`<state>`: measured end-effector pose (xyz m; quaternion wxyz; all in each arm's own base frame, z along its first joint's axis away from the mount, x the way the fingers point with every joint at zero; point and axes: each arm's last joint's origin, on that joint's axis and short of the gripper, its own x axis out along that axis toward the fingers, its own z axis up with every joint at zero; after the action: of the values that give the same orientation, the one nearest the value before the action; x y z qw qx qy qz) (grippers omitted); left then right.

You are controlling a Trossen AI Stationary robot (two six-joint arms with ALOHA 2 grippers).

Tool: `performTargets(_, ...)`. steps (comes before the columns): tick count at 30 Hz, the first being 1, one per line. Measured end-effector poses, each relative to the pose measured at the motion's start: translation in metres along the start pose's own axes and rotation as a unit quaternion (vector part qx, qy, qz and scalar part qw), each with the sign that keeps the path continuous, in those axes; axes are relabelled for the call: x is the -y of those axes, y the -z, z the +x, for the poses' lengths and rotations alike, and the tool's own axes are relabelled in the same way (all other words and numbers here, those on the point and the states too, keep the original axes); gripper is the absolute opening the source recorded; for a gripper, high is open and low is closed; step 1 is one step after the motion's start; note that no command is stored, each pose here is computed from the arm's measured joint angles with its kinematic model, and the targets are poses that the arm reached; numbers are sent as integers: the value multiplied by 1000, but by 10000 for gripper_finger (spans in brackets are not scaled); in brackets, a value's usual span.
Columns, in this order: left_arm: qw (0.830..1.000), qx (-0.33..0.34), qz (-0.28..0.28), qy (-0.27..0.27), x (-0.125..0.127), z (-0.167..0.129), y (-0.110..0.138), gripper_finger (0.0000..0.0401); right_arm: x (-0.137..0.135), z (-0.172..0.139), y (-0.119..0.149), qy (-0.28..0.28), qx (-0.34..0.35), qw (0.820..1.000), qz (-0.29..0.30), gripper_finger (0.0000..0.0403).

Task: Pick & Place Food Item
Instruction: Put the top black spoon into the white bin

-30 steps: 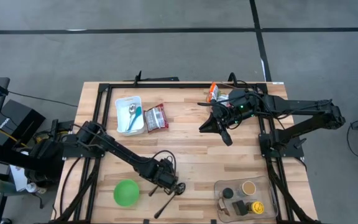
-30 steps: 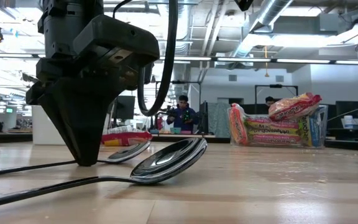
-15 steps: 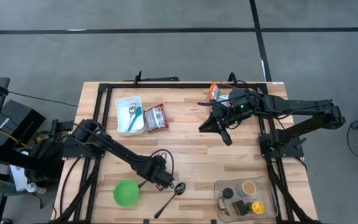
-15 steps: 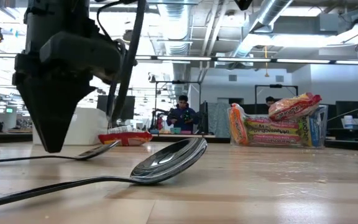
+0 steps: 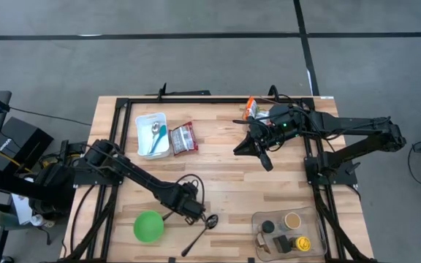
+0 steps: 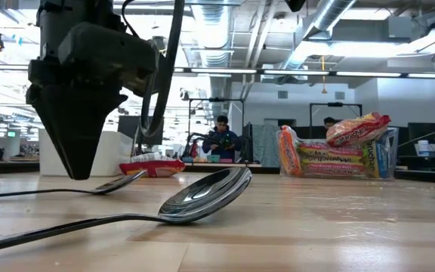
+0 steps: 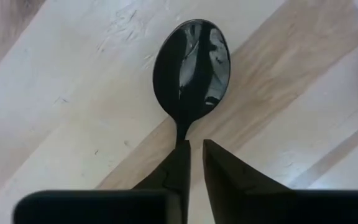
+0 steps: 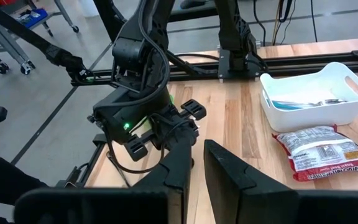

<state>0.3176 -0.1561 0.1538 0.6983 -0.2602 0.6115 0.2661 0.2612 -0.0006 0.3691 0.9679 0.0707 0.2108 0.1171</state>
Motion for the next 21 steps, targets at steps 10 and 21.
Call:
performTargets(10, 1000, -2, 25, -3, -2, 0, 0, 95, 0, 0, 0, 0, -1, 1000, 1, 40)
performTargets(21, 998, -3, 66, -7, -2, 0, 1, 96, 0, 0, 0, -1, -1, 1000, 1, 40)
